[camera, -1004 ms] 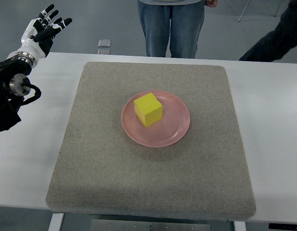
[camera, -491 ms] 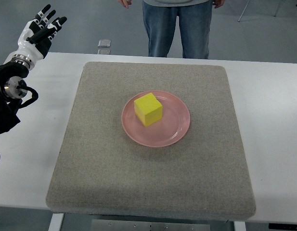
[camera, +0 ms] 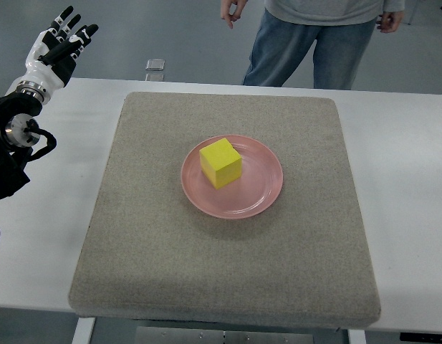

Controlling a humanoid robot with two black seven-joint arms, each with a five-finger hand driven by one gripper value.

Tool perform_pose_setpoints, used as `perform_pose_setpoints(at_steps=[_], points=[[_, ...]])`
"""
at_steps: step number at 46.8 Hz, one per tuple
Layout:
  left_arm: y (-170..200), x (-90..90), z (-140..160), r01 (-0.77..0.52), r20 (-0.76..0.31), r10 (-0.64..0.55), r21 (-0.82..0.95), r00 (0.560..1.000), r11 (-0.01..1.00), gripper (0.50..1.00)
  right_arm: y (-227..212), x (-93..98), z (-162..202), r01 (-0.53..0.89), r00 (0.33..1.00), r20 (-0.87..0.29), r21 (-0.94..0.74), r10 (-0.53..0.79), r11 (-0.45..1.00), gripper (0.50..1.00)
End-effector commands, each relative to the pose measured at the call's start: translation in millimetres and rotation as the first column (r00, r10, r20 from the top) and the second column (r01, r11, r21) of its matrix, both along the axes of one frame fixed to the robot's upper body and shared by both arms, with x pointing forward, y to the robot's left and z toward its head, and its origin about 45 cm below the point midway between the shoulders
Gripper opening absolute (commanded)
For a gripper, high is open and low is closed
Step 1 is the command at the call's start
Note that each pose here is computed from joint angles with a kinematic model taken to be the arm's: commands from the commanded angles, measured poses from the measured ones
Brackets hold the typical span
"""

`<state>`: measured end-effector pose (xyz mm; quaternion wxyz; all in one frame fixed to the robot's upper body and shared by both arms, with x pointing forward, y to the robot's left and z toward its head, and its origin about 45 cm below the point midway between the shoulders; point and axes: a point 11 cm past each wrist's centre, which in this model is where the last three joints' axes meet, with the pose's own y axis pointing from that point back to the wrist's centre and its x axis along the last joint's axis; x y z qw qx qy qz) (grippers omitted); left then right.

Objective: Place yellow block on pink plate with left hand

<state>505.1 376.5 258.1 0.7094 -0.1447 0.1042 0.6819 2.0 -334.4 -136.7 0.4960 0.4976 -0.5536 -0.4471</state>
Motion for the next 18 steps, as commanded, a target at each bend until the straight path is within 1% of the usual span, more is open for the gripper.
perform_pose_setpoints(at_steps=[1,18], points=[[1.1,0.0,-0.6,-0.010,-0.005,0.010,0.007,1.000,1.000,0.992,0.1,0.1,0.0,0.001,1.000,0.001,0.000,-0.001,1.000,0.924],[4.2,-0.9,-1.8,-0.022,-0.007,0.022,0.008,1.000,1.000,0.992,-0.4,-1.4,0.0,-0.001,1.000,-0.006,-0.001,0.001,1.000,0.924]])
